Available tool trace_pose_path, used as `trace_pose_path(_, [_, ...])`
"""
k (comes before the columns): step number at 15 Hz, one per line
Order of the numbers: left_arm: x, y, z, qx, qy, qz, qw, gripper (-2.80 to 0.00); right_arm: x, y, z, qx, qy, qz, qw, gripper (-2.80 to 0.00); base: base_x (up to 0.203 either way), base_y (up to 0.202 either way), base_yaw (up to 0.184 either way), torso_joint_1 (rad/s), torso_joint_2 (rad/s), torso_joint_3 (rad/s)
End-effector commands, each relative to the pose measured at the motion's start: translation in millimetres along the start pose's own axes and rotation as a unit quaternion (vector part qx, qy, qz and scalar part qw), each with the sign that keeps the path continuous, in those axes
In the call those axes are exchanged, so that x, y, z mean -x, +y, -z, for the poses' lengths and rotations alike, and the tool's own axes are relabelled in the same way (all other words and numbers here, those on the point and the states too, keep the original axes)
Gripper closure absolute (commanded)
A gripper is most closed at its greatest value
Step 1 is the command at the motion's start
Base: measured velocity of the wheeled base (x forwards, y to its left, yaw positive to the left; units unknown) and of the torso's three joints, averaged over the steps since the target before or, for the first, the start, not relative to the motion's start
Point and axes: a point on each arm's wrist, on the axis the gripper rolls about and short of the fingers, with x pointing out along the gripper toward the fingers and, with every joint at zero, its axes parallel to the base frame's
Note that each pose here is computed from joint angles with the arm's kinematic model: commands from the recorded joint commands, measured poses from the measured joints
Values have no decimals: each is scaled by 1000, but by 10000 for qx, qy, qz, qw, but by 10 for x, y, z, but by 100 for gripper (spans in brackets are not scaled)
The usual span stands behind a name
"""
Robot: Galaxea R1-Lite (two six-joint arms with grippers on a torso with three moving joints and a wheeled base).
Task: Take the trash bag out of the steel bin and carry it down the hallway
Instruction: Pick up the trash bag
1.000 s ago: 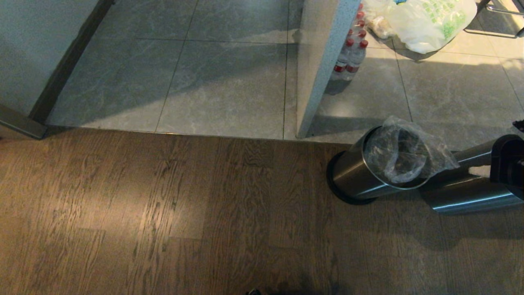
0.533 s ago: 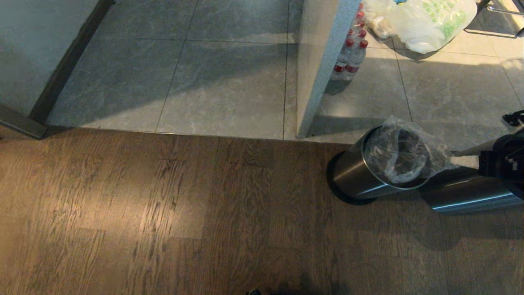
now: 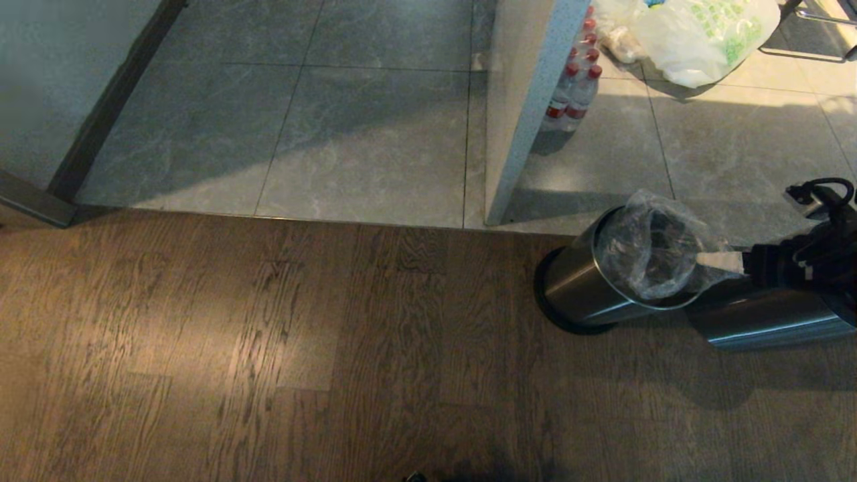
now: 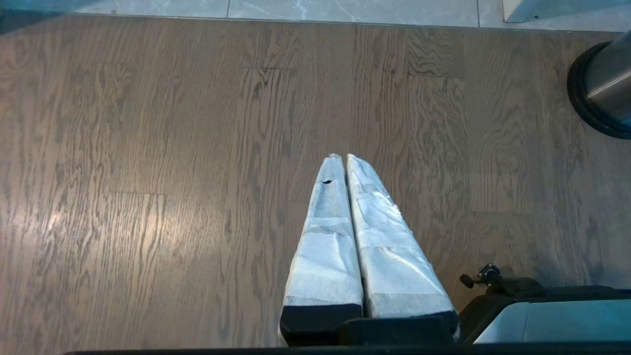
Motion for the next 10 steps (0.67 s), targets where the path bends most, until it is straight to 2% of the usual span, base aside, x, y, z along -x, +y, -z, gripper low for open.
trace_pose_path(1, [0,0,0,-1,1,-3,10000,0,-87,-28,14,-17,15,-34,10000,-280,0,0,0,0,0,0])
trace_pose_path(3, [0,0,0,-1,1,-3,10000,0,-135,-17,35,-304,42,-95,9995,-280,0,0,0,0,0,0])
trace_pose_path(6, [0,0,0,-1,1,-3,10000,0,-301,195,5,-720,-26,-426,9965,-280,0,0,0,0,0,0])
trace_pose_path(8, [0,0,0,-1,1,-3,10000,0,-412,314,-2,-673,-13,-629,9957,-280,0,0,0,0,0,0])
trace_pose_path(10, [0,0,0,-1,1,-3,10000,0,-445,325,-50,-624,-111,-670,9957,-280,0,0,0,0,0,0])
